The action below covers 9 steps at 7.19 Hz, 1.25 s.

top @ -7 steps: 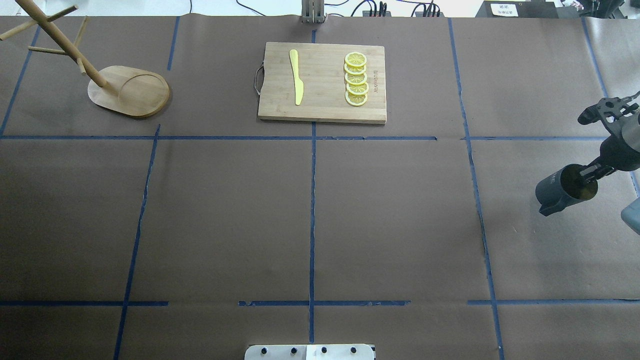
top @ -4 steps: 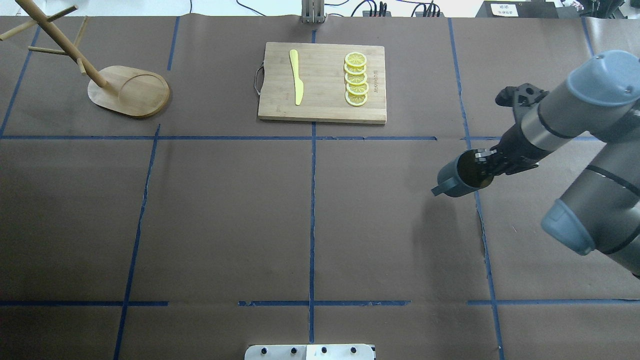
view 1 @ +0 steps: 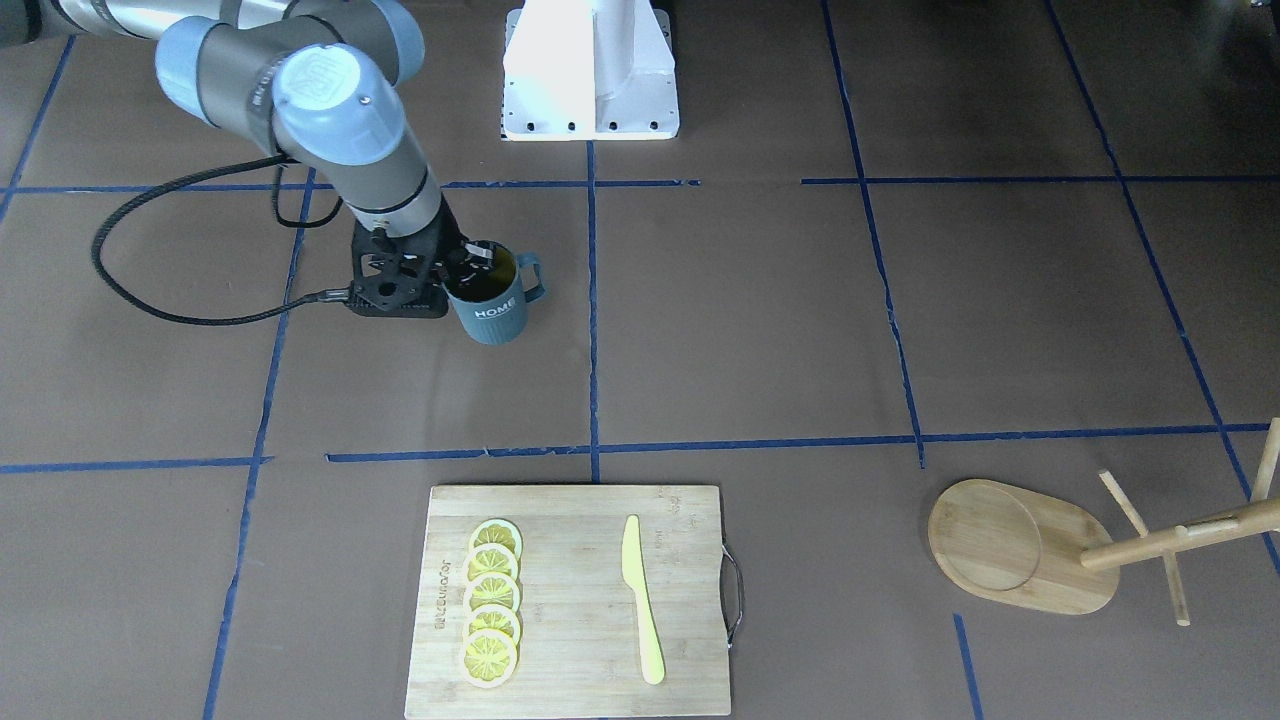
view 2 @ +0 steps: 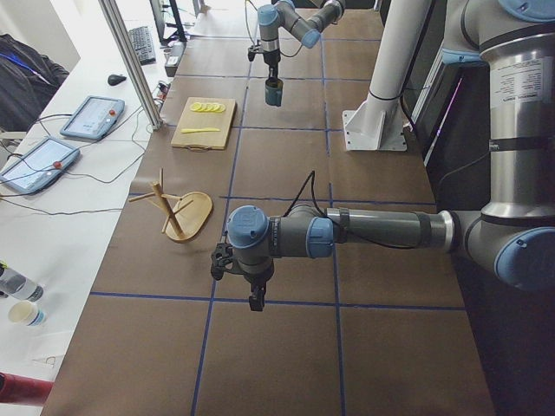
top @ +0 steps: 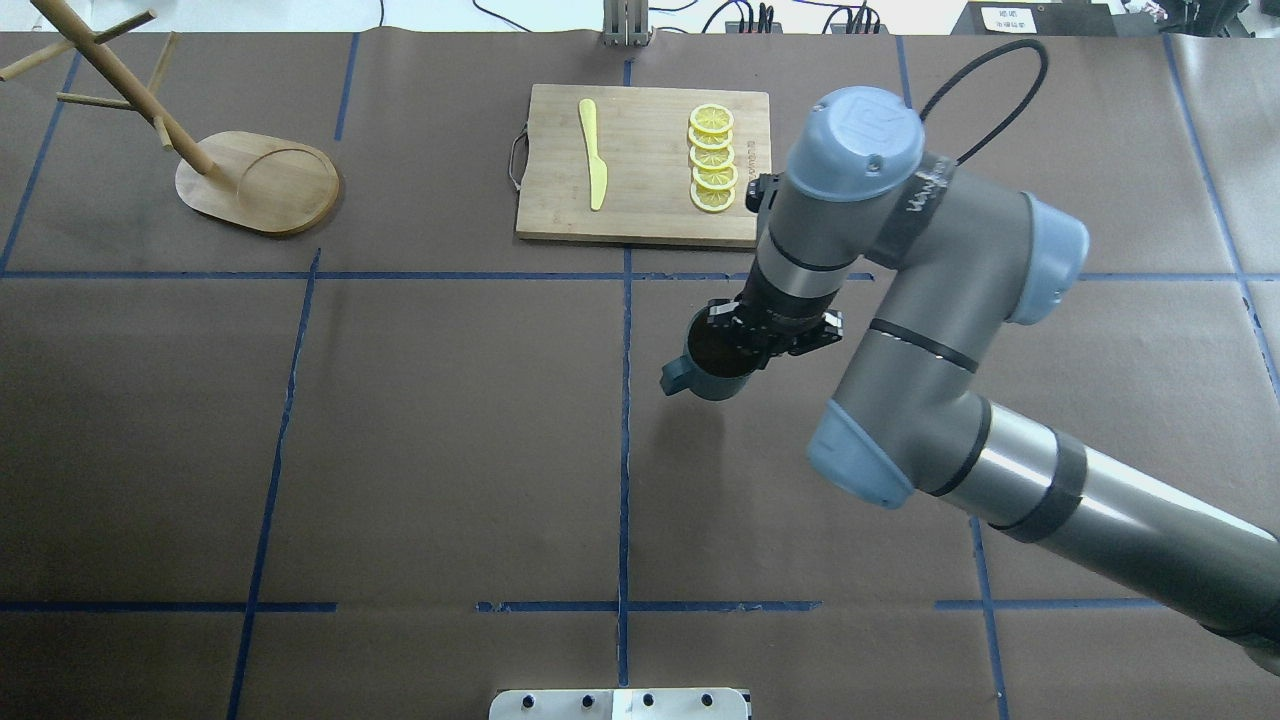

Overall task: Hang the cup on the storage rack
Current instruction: 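Carry the teal mug with the right gripper toward the table center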

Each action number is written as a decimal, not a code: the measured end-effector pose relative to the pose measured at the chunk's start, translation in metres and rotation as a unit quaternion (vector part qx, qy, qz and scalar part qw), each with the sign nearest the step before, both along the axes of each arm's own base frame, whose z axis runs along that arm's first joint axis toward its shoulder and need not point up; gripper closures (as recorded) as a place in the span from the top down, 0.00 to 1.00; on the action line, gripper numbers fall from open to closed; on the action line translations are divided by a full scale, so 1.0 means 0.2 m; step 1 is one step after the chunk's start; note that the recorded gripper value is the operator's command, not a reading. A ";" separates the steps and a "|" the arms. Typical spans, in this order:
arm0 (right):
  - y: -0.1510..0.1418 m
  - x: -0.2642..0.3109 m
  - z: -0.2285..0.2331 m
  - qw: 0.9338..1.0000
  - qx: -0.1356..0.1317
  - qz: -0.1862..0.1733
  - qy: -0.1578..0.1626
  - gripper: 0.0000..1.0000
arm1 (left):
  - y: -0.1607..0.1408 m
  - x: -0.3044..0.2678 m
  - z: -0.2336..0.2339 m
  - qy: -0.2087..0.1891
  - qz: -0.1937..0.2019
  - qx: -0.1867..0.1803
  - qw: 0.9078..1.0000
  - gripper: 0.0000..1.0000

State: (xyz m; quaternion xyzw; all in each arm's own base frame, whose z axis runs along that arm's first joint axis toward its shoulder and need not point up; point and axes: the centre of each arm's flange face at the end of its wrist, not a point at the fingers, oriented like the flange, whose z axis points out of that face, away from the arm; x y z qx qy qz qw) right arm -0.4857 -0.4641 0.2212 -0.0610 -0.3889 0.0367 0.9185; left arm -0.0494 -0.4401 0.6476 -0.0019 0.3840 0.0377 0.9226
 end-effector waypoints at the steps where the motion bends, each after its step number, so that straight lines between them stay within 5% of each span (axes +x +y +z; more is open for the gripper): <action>1: 0.03 -0.16 -0.08 1.000 -0.009 0.003 0.010 0.00 | 0.00 0.00 0.00 0.000 0.000 0.000 1.000 1.00; 4: 0.13 -0.38 -0.09 1.000 -0.007 -0.009 0.027 0.00 | 0.00 0.00 0.00 0.000 0.000 0.000 1.000 1.00; 7: 0.11 -0.47 -0.09 1.000 0.005 -0.008 0.002 0.00 | 0.00 0.00 0.00 0.000 0.000 0.000 1.000 1.00; 8: 0.10 -0.49 -0.08 1.000 0.006 -0.006 -0.003 0.19 | 0.00 0.00 0.00 0.000 0.000 0.000 1.000 1.00; 9: 0.10 -0.50 -0.09 1.000 0.007 -0.006 -0.005 0.99 | 0.00 0.00 0.00 0.000 0.000 0.000 1.000 1.00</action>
